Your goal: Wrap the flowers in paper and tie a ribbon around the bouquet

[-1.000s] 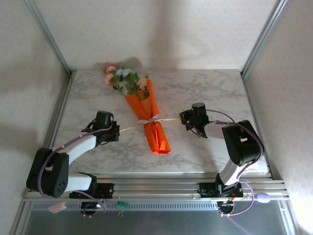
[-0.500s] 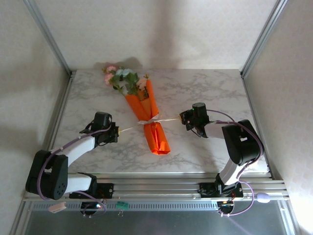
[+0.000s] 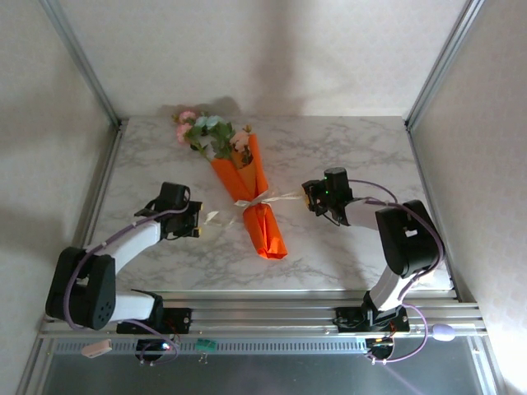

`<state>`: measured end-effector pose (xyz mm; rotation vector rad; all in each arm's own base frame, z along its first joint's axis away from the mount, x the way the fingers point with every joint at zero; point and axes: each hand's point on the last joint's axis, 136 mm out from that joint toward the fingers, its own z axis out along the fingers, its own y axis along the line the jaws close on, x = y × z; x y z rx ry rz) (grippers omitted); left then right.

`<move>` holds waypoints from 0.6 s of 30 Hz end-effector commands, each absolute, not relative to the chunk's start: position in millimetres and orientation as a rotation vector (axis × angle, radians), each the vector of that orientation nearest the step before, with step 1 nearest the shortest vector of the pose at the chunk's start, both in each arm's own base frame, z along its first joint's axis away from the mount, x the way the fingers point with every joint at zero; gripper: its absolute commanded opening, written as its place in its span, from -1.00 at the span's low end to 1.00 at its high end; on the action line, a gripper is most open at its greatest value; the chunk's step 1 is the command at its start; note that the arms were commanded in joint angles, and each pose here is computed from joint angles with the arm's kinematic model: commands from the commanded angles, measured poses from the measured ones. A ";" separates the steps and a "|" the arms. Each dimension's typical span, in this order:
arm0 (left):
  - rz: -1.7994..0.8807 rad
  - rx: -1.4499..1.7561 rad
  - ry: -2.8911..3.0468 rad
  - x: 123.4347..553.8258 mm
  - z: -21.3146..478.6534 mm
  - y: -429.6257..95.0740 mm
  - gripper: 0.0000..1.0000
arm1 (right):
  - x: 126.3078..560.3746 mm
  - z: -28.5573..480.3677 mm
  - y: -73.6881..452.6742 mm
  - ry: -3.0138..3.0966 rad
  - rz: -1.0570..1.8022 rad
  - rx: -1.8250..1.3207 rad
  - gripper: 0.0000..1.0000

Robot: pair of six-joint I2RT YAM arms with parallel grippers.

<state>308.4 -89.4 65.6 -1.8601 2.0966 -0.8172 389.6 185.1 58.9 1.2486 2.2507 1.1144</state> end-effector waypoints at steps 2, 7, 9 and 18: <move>-0.796 -1.778 2.085 310.0 108.1 -84.5 0.20 | 374.7 81.6 172.2 2.267 1.037 1.237 -0.10; -0.775 -1.593 2.114 332.2 164.1 -83.2 0.21 | 367.2 122.9 142.2 2.263 0.877 1.128 0.01; -0.779 -1.491 2.135 344.7 186.3 -87.0 0.21 | 367.0 144.9 133.0 2.265 0.800 1.035 0.02; -0.658 -1.045 2.337 374.4 231.0 -125.5 0.24 | 351.8 212.9 113.0 2.358 0.515 0.586 0.90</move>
